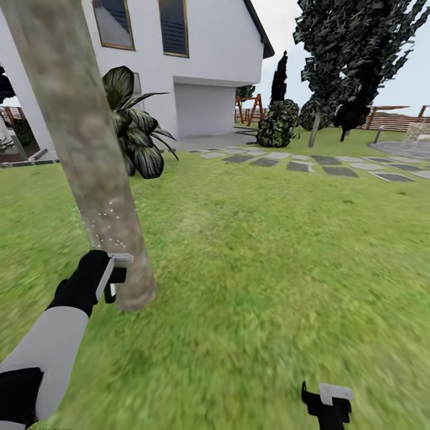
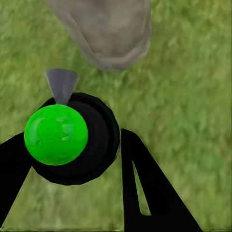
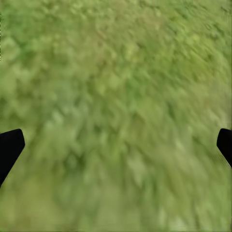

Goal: In the garden, pick up the pesticide atomizer on the floor and spray pesticide onto both trees until each tree trunk is fully covered.

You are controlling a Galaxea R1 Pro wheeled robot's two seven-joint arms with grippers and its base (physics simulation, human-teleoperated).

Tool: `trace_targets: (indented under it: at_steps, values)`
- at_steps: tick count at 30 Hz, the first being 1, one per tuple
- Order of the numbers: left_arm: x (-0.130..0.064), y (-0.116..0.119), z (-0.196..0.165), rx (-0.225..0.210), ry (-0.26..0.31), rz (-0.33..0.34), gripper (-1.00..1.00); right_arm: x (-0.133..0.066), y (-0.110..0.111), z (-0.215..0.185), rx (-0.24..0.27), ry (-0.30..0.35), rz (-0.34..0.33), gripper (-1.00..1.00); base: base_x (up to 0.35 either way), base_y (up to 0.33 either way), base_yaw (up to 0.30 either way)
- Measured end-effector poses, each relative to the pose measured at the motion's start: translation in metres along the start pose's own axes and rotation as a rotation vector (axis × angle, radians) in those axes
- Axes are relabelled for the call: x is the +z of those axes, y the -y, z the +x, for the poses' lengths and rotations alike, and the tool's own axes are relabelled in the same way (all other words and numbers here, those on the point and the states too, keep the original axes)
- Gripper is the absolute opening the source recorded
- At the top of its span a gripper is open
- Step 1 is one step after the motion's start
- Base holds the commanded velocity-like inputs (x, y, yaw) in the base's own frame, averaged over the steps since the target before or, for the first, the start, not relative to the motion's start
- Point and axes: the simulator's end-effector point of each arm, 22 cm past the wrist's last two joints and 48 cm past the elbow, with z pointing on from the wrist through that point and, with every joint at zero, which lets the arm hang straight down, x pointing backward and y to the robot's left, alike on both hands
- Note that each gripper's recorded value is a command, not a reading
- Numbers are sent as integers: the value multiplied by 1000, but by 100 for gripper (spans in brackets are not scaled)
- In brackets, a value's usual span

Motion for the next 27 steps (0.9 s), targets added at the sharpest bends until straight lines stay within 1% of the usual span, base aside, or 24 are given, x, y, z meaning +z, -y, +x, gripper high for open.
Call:
trace_targets:
  at_steps: [2,6,10,11,14,16,21,23,27]
  values:
    - [2,-1,5,0,-4,-2,-100,0,0,0,0,0,0,100,239,-188,270]
    - [0,-1,2,-3,4,-1,-100,0,0,0,0,0,0,100,261,-104,276]
    - [0,2,3,1,2,-1,-100,0,0,1,-1,-2,0,100,47,-10,277]
    - [2,2,6,3,-3,-3,-100,0,0,1,-1,-2,0,100,7,-1,277]
    - [14,9,35,16,-49,7,-100,0,0,1,-1,-2,0,100,2,-88,277]
    - [16,13,42,19,-58,13,-100,0,0,0,0,-1,0,100,0,-242,235]
    - [17,18,46,21,-64,19,-100,0,0,1,-1,-1,0,100,1,-265,38]
    - [18,16,41,20,-39,14,-100,0,0,1,-1,-1,0,100,70,-267,1]
    - [20,14,43,22,-38,11,-100,0,0,1,-1,-1,0,100,176,-227,0]
